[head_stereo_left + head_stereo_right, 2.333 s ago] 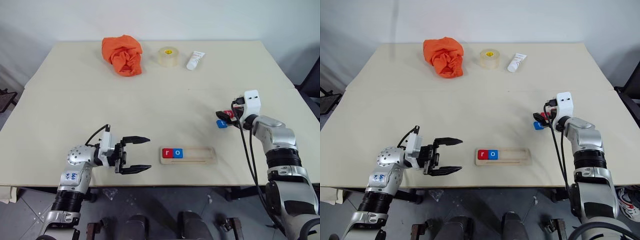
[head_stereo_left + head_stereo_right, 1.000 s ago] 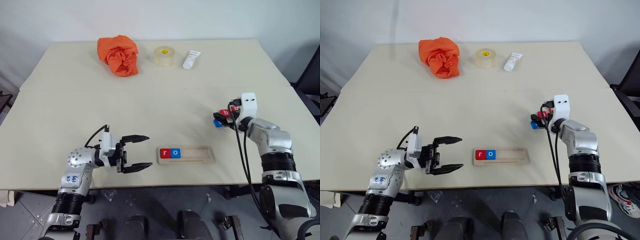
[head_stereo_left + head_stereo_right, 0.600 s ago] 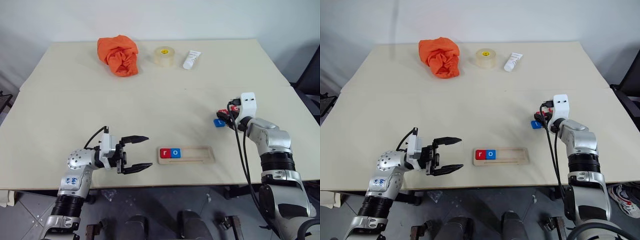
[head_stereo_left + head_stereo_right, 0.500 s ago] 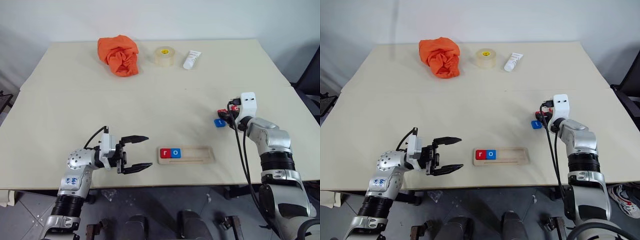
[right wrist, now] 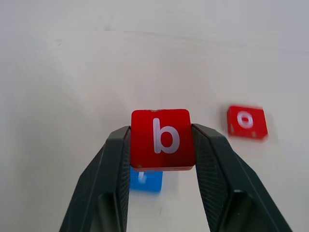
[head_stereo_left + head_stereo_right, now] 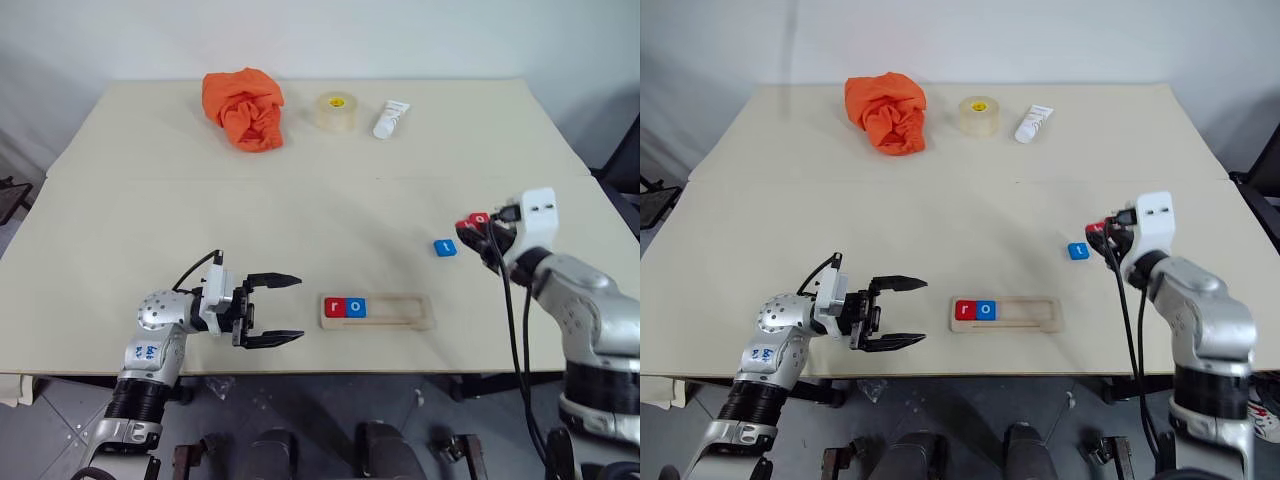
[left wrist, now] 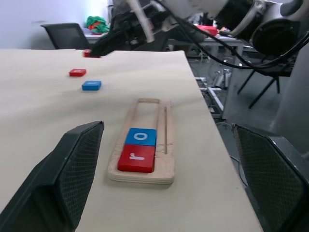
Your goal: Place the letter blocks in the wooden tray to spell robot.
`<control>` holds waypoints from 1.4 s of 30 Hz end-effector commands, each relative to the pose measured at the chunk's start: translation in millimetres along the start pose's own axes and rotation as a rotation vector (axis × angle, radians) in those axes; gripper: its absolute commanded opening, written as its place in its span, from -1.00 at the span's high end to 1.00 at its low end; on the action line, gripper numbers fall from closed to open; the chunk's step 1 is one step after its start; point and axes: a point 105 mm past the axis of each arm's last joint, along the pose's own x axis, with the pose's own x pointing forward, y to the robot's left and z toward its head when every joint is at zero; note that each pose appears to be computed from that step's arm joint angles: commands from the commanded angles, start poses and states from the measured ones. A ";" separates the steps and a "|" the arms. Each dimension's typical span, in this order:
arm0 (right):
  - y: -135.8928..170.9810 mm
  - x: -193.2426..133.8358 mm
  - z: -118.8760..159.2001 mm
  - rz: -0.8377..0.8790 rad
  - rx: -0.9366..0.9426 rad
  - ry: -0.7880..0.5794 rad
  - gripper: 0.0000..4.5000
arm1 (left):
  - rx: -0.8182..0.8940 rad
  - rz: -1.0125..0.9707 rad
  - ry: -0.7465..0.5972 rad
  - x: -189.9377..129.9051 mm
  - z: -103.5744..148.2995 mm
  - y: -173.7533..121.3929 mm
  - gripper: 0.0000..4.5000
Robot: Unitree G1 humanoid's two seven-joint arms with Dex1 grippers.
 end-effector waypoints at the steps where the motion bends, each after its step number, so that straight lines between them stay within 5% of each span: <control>1: 16.9 -33.9 -6.8 -0.020 -0.007 0.001 0.35 | 0.014 -0.032 0.013 -8.8 4.6 0.0 -1.00; 7: 27.8 -55.8 -48.7 -0.083 0.047 0.099 0.35 | 0.006 -0.036 0.037 -13.9 1.9 6.1 -1.00; 19: 22.7 -59.0 -75.1 -0.157 0.101 0.124 0.35 | 0.015 -0.049 0.041 -13.1 6.2 10.0 -1.00; 28: 30.7 -64.9 -66.6 -0.035 0.015 0.063 -0.98 | 0.014 -0.052 0.040 -12.3 6.8 10.6 -1.00; 34: 41.9 -65.7 -45.2 0.267 -0.232 0.087 -0.98 | 0.014 -0.058 0.032 -8.1 6.0 10.4 -1.00; 42: 18.1 -51.8 -34.9 0.602 -0.547 0.238 -0.98 | 0.023 -0.050 0.013 -0.8 5.5 10.6 -1.00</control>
